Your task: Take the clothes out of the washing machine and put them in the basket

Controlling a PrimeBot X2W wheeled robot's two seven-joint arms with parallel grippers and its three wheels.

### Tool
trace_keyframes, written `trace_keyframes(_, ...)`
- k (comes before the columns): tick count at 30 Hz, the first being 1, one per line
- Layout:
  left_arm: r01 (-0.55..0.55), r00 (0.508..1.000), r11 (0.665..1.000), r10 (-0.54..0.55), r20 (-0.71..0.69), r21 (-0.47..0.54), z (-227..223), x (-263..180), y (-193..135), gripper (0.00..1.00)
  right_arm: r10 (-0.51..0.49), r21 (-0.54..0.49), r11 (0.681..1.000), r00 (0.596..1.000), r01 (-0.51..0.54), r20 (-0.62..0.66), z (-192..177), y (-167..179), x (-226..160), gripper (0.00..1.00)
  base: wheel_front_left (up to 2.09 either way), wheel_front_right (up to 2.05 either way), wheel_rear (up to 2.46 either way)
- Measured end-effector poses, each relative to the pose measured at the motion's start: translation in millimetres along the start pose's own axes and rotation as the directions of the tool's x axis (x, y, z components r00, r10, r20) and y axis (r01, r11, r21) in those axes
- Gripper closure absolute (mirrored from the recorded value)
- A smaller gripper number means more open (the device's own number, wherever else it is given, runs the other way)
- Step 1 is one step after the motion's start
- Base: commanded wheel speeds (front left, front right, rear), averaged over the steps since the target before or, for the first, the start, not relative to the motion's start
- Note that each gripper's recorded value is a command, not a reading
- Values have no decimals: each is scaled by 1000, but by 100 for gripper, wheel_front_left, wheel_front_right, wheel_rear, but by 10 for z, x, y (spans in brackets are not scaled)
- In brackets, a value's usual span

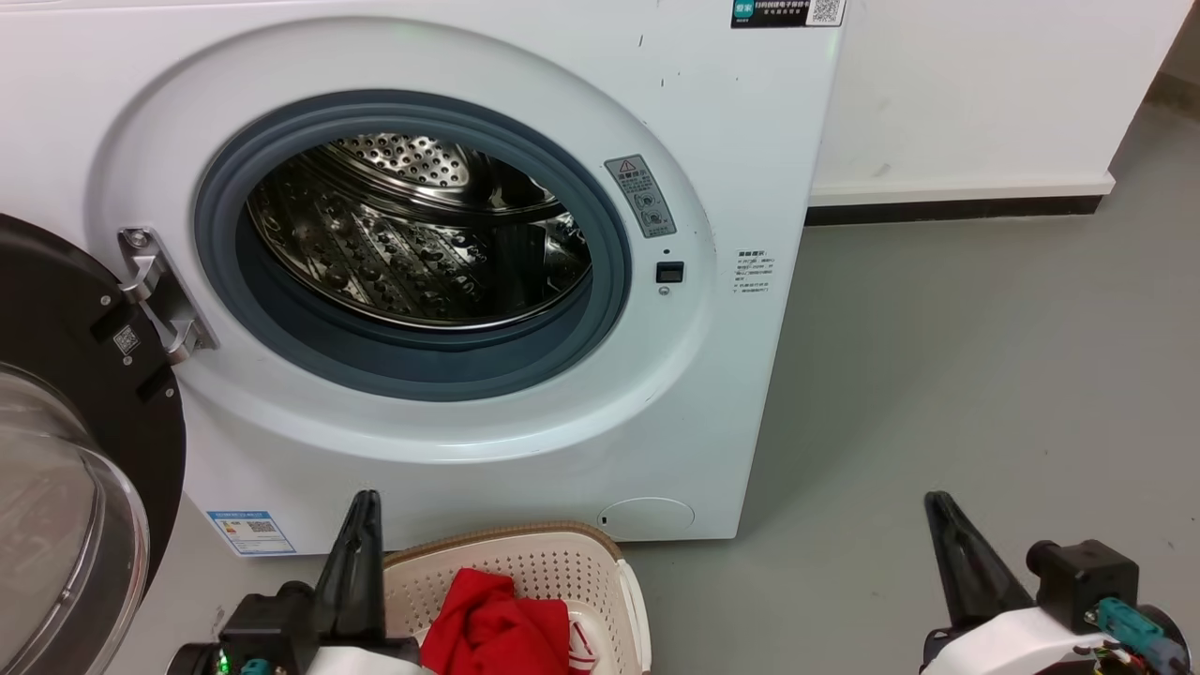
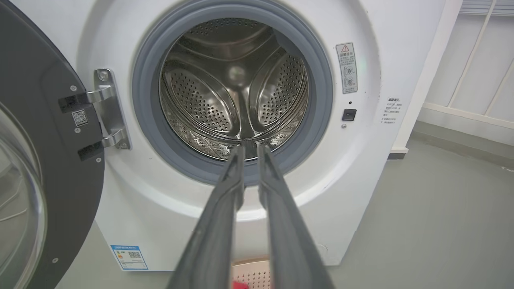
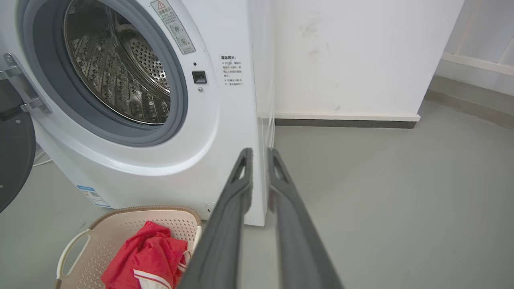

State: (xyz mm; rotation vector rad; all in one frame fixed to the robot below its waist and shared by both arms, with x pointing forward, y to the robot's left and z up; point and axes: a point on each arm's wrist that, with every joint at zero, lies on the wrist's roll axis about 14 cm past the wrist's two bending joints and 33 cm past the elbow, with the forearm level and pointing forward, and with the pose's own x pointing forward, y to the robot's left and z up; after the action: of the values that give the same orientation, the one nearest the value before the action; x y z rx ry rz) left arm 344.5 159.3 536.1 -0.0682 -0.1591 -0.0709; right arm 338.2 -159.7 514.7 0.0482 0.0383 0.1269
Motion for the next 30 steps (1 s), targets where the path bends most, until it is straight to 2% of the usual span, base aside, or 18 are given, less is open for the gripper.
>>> trace_keyframes(6, -35, 998, 992, 30, -47, -118, -103, -13, 66, 100, -2, 129, 992, 1000, 3, -3, -40, -13, 1, 100, 0, 0, 0)
trace_keyframes(13, -75, 995, 967, 57, -82, -244, -167, 9, 137, 100, -7, 263, 965, 1000, 7, -4, -67, -43, 28, 100, 0, 0, 0)
trace_keyframes(21, -113, 991, 921, 75, -114, -372, -223, 41, 192, 100, -14, 401, 916, 1000, 12, 1, -73, -78, 66, 100, 0, 0, 0)
trace_keyframes(30, -149, 986, 855, 89, -143, -497, -273, 73, 249, 100, -24, 527, 850, 1000, 16, 8, -68, -123, 114, 100, 0, 0, 0)
